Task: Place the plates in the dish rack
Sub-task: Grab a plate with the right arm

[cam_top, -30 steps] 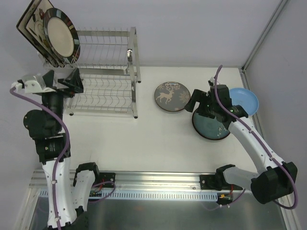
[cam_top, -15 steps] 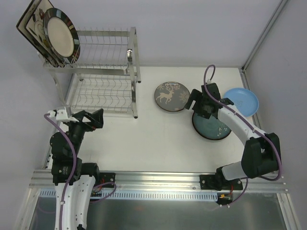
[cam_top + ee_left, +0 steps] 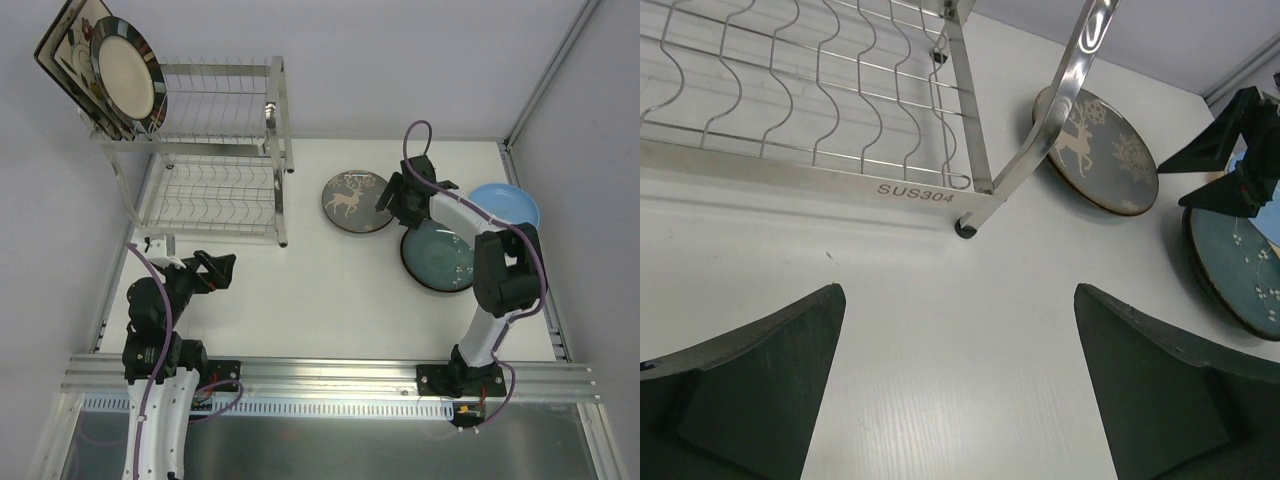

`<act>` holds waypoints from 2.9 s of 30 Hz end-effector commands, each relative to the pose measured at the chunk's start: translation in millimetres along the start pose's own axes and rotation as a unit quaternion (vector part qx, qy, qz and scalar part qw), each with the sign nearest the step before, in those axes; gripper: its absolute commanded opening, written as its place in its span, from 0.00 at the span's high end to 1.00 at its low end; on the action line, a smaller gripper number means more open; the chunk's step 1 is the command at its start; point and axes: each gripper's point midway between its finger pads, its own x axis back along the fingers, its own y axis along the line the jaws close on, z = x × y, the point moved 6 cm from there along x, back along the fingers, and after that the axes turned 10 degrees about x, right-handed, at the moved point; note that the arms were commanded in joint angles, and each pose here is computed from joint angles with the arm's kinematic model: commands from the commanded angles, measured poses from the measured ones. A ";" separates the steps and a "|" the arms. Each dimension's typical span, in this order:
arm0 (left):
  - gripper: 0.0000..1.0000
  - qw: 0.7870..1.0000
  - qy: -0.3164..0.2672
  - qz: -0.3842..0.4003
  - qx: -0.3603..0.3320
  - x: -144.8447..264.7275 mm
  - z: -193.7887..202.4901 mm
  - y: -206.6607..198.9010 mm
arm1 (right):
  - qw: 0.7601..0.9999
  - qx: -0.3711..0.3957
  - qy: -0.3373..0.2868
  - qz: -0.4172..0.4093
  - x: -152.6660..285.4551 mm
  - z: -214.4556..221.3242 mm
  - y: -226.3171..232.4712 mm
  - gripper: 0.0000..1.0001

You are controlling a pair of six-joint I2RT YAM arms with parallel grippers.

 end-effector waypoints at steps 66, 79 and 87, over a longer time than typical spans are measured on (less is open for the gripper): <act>0.01 0.998 0.060 0.014 0.001 -10.7 16.5 0.9 | 1.000 0.006 0.010 -0.007 26.8 -21.2 -3.8 1.00; 0.01 0.999 0.049 0.018 -0.003 -8.9 15.3 0.1 | 0.998 -0.036 -0.001 -0.044 50.7 -6.1 -2.2 1.00; 0.01 0.999 0.035 0.024 -0.003 -5.6 12.5 -2.3 | 0.996 -0.056 0.001 -0.067 45.3 8.3 -4.3 0.99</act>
